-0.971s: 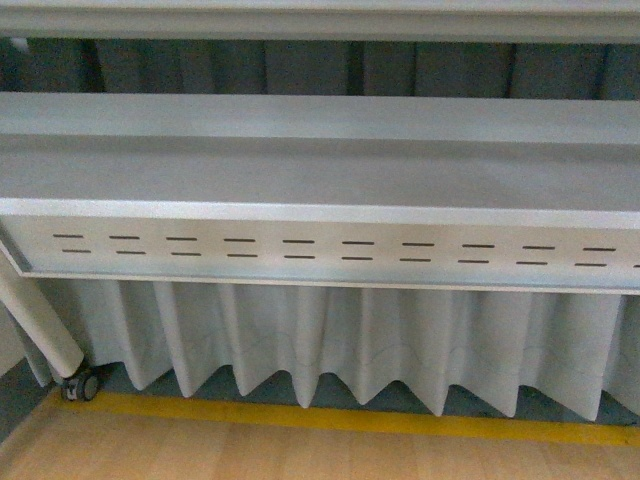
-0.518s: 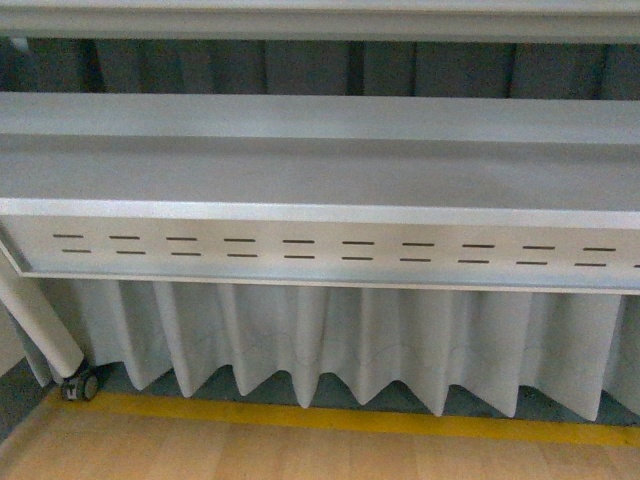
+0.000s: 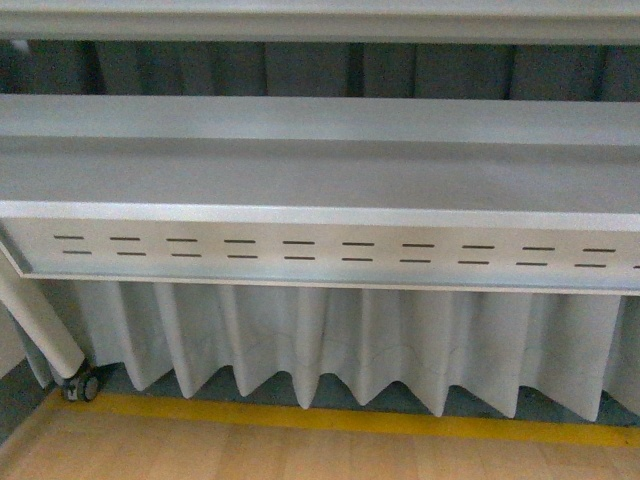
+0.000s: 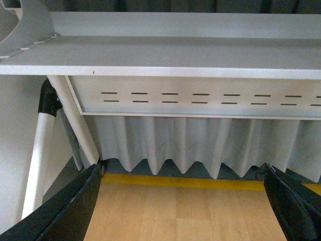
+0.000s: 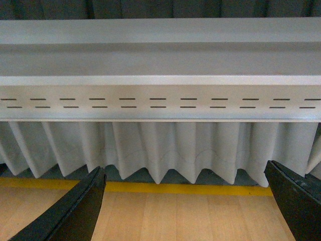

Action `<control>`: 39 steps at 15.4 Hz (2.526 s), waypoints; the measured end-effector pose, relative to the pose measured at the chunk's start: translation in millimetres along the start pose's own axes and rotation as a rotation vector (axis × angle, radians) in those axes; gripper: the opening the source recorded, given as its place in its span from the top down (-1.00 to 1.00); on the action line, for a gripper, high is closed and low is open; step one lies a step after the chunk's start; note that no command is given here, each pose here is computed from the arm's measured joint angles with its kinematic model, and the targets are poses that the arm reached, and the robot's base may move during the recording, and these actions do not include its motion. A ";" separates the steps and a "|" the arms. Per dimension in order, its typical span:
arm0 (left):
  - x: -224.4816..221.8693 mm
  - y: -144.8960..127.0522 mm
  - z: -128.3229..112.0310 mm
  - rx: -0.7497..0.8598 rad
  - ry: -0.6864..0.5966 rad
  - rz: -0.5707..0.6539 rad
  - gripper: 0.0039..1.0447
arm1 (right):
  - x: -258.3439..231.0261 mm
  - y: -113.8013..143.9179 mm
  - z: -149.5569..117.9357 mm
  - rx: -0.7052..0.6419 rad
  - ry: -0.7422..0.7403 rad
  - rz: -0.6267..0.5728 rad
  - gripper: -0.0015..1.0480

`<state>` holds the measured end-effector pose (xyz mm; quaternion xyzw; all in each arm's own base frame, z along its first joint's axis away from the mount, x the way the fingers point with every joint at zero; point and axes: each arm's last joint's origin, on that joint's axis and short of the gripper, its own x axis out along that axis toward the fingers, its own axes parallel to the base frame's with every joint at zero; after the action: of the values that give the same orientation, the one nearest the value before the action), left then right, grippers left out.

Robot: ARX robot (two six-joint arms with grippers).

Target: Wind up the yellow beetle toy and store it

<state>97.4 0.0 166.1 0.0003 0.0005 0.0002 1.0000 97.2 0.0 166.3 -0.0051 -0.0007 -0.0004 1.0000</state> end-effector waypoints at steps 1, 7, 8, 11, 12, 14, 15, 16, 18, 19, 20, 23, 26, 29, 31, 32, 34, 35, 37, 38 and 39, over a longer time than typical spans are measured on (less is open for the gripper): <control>0.0 0.0 0.0 0.000 0.000 0.000 -0.88 | 0.0 0.0 0.0 0.000 0.000 0.000 -0.87; 0.0 0.0 0.3 0.000 -0.003 0.000 -0.88 | 0.0 0.0 0.3 0.000 -0.003 0.000 -0.87; 0.0 0.0 0.3 -0.001 -0.003 0.001 -0.88 | 0.0 0.0 0.3 0.000 -0.003 0.001 -0.87; 0.0 0.0 0.2 0.000 -0.002 -0.001 -0.88 | 0.0 0.0 0.3 -0.001 -0.003 0.000 -0.87; 0.0 0.0 0.3 -0.001 -0.003 0.000 -0.88 | 0.0 0.0 0.3 0.000 -0.003 0.000 -0.87; 0.0 0.0 0.3 0.000 -0.003 0.000 -0.88 | 0.0 0.0 0.3 0.000 -0.003 0.000 -0.87; 0.0 0.0 0.3 0.000 -0.003 0.000 -0.88 | 0.0 0.0 0.3 0.000 -0.003 0.001 -0.87; 0.0 0.0 0.3 0.000 -0.003 -0.001 -0.88 | 0.0 0.0 0.2 0.000 -0.002 0.000 -0.87; 0.0 0.0 0.2 0.000 -0.002 -0.002 -0.88 | 0.0 0.0 0.3 0.000 -0.003 0.000 -0.87; 0.0 0.0 0.4 0.000 -0.004 -0.002 -0.88 | 0.0 0.0 0.1 0.000 -0.002 -0.001 -0.87; 0.0 0.0 0.1 0.000 -0.002 -0.001 -0.88 | 0.0 0.0 0.3 0.001 -0.003 0.000 -0.87; 0.0 0.0 0.3 0.000 -0.003 -0.001 -0.88 | 0.0 0.0 0.3 0.002 -0.003 0.000 -0.87; 0.0 0.0 0.6 -0.001 -0.006 0.002 -0.88 | 0.0 0.0 0.5 0.002 -0.005 0.001 -0.87; 0.0 0.0 0.8 0.000 -0.008 0.000 -0.88 | 0.0 0.0 0.6 0.003 -0.006 0.000 -0.87; 0.0 0.0 0.3 0.000 -0.003 0.000 -0.88 | 0.0 0.0 0.3 0.003 -0.003 0.000 -0.87; 0.0 0.0 0.3 0.000 -0.003 0.000 -0.88 | 0.0 0.0 0.2 0.002 -0.002 0.000 -0.87; 0.0 0.0 0.3 0.000 -0.003 0.000 -0.88 | 0.0 0.0 0.3 0.003 -0.003 0.000 -0.87; 0.0 0.0 0.3 0.000 -0.003 0.000 -0.88 | 0.0 0.0 0.3 0.003 -0.003 0.000 -0.87; 0.0 0.0 0.3 0.000 -0.003 0.000 -0.88 | 0.0 0.0 0.3 0.003 -0.003 0.000 -0.87; 0.0 0.0 0.3 0.000 -0.003 0.000 -0.88 | 0.0 0.0 0.3 0.002 -0.003 0.000 -0.87; 0.0 0.0 0.3 0.000 -0.003 0.000 -0.88 | 0.0 0.0 0.2 0.003 -0.002 0.000 -0.87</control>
<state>97.4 0.0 166.4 0.0001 -0.0010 0.0002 1.0000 97.2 0.0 166.6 -0.0037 -0.0018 -0.0002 1.0000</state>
